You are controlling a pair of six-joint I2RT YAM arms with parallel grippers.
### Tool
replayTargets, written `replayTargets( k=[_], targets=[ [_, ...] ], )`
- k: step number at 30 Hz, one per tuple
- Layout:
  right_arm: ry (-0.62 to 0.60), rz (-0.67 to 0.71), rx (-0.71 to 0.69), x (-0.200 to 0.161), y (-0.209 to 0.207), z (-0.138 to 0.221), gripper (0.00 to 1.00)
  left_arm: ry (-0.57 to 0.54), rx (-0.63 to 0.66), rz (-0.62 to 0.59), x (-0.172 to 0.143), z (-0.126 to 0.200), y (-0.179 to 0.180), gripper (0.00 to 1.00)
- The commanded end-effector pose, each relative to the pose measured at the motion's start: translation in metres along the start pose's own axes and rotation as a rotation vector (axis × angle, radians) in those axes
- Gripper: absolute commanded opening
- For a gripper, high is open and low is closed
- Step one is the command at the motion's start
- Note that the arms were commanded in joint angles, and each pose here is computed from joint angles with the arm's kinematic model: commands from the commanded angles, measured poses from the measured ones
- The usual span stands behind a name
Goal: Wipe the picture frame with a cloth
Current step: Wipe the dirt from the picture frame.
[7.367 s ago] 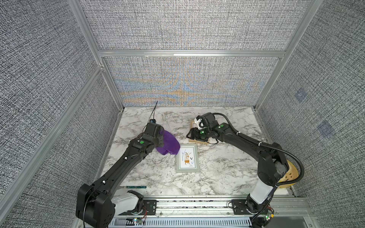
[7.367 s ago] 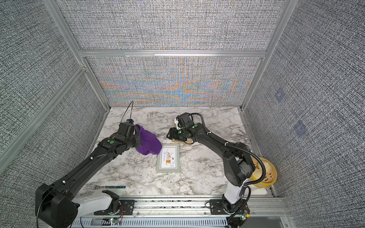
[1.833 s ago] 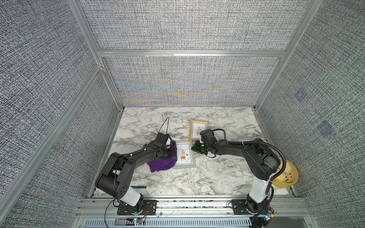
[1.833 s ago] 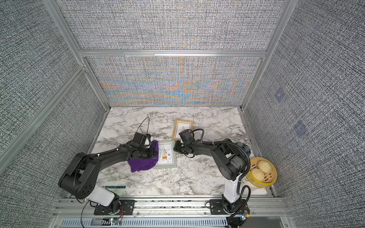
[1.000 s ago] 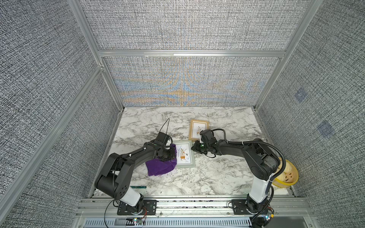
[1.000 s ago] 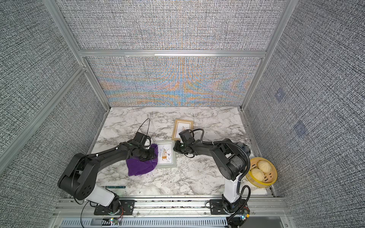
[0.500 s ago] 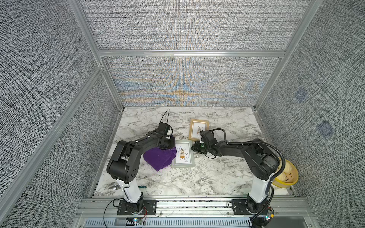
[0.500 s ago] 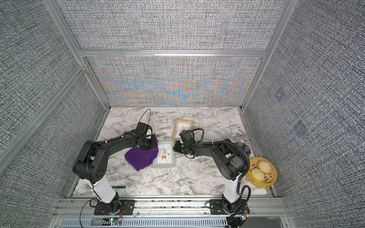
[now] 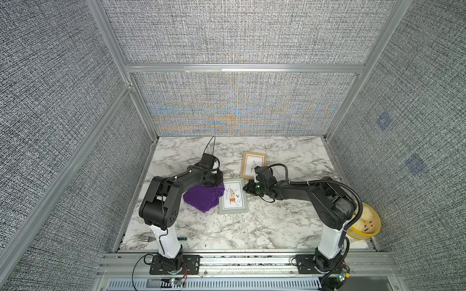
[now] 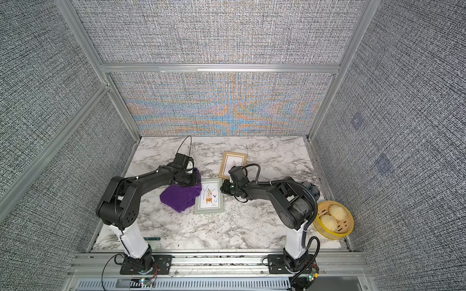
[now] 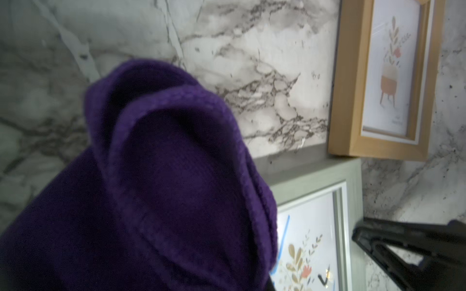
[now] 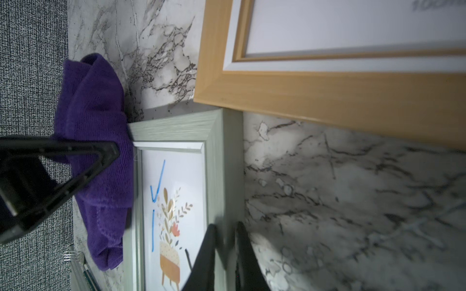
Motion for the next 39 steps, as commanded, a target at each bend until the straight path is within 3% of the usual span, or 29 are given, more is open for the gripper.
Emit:
replayTargets(
  k=[1,7,16,24,29,39],
  targets=[
    [0.366,-0.068,-0.694,-0.097,-0.130,0.040,0.07,0.077,-0.009,0.042,-0.030,0.007,0.004,0.00],
    [0.370,-0.073,-0.692,-0.097,-0.130,0.038,0.07,0.142,-0.037,0.049,-0.062,0.010,-0.003,0.00],
    [0.371,-0.075,-0.688,-0.097,-0.129,0.038,0.07,0.246,0.023,0.081,-0.127,0.017,0.008,0.00],
    [0.369,-0.074,-0.679,-0.095,-0.127,0.036,0.07,0.230,0.037,0.141,-0.153,0.041,0.015,0.00],
    [0.373,-0.068,-0.675,-0.095,-0.127,0.034,0.06,0.193,0.072,0.106,-0.136,0.034,0.014,0.00],
    [0.369,-0.066,-0.671,-0.096,-0.128,0.033,0.06,0.067,0.104,-0.007,-0.049,0.023,-0.013,0.00]
  ],
)
Point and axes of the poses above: each gripper's point midway between its finger pads, its own z axis back along the fingers, its own y axis along the line the jaws close on, x = y × z, the point moved 4 cm from there along z, back along the fingers, and after that the axes turned 1 degree about z, right-handed, at the moved point
